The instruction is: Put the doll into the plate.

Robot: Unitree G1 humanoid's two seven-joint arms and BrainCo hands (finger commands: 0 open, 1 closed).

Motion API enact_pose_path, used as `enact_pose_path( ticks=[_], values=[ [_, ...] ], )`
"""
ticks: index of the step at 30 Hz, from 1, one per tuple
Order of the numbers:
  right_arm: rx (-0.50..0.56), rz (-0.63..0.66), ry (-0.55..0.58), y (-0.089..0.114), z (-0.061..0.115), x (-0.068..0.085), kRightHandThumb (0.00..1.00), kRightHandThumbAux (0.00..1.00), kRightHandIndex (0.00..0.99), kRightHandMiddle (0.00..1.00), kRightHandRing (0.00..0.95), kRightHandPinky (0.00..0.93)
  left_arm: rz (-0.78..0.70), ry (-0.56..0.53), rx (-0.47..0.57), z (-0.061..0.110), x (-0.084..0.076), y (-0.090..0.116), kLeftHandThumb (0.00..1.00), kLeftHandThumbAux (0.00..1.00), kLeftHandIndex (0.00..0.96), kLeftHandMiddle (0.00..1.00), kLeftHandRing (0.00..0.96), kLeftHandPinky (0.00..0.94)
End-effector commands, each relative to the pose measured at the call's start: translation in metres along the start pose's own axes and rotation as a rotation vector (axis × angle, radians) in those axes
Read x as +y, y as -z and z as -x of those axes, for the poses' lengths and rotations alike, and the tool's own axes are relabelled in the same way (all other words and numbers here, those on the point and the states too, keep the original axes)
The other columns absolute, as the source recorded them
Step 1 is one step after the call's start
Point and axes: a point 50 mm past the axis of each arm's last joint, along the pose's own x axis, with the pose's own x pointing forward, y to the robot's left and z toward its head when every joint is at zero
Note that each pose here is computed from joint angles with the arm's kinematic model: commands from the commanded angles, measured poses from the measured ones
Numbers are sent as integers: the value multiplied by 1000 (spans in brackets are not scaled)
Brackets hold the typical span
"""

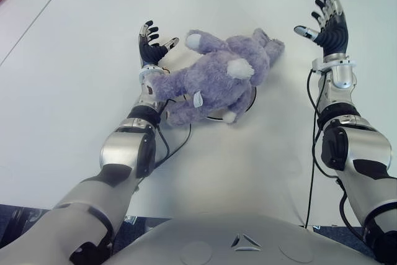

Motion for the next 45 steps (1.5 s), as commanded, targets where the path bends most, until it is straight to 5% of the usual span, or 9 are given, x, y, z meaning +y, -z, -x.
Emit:
enact_pose_path(
  ticks=[1, 13, 18, 28, 45],
  values=[
    [236, -10, 17, 39, 24, 9, 0, 807, 11, 3, 0, 1, -145, 95, 518, 104, 5, 131, 0, 860, 163, 228, 225, 223],
    [411, -1, 44, 66, 47, 15, 0, 768, 16, 12, 0, 1, -173, 162, 479, 101, 4, 128, 0, 774, 126, 205, 211, 224],
    [482, -12, 41, 79, 62, 24, 0, 763, 23, 23, 6, 2, -156, 182, 466, 100, 4, 127, 0, 737, 116, 209, 226, 266],
    [627, -75, -39, 102, 91, 57, 0, 740, 33, 33, 17, 21, -34, 257, 478, 107, -11, 126, 0, 642, 100, 175, 192, 183],
    [776, -143, -26, 119, 118, 81, 0, 650, 42, 32, 24, 31, 12, 272, 456, 109, -7, 127, 0, 523, 76, 133, 138, 162]
  ],
)
